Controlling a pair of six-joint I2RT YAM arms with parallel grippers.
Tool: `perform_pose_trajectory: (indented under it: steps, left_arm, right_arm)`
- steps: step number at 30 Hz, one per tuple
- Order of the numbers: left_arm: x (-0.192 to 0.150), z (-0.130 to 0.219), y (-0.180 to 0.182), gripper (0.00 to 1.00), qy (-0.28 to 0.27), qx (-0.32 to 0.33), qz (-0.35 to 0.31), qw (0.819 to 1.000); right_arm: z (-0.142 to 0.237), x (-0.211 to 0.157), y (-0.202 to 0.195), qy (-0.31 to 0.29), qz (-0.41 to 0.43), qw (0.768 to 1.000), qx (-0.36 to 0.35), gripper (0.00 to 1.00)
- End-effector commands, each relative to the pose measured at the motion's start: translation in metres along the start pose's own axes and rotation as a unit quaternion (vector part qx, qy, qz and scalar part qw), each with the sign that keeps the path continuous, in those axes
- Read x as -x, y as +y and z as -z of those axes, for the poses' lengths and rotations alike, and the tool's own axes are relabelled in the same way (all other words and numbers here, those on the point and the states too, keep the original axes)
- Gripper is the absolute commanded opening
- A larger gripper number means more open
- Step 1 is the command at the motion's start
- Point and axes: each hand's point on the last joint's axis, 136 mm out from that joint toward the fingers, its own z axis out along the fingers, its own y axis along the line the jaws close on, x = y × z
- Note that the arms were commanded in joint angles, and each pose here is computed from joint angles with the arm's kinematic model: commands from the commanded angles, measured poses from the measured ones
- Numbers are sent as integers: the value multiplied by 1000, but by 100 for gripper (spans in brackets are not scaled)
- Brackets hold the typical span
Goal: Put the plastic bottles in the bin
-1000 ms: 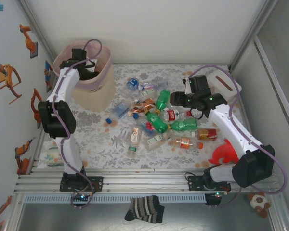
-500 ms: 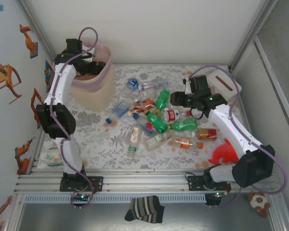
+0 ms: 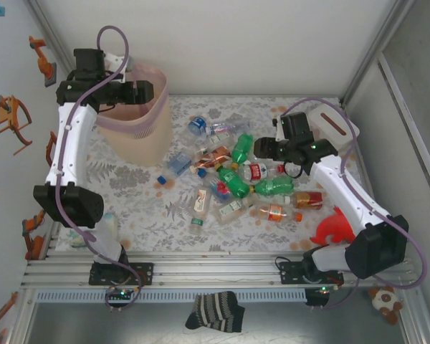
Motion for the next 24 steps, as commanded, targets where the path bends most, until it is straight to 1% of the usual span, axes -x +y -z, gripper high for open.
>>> perform_pose_trajectory:
  steps: [1,7,13,18,20,24]
  left_arm:
    - [-11,6,-8,82,13,-15,18,1000]
    - [-23,25,-31,80,10,-19,18,1000]
    - [-56,31,-71,79,23,-14,6,1000]
    - [-102,27,-103,77,40,-21,17,999]
    - [-123,21,-108,77,52,-15,24,998]
    - [-162,10,-110,75,72,21,42,996]
  right_arm:
    - [-2,-6,1,13,-3,1000,-2,69]
    - [-7,-6,1,18,-2,1000,-2,69]
    - [-16,-7,3,25,-6,1000,6,69]
    - [-22,-9,8,33,-10,999,22,69]
    - [-24,-10,10,37,-10,999,25,69]
    - [-26,-16,9,44,-11,999,27,69]
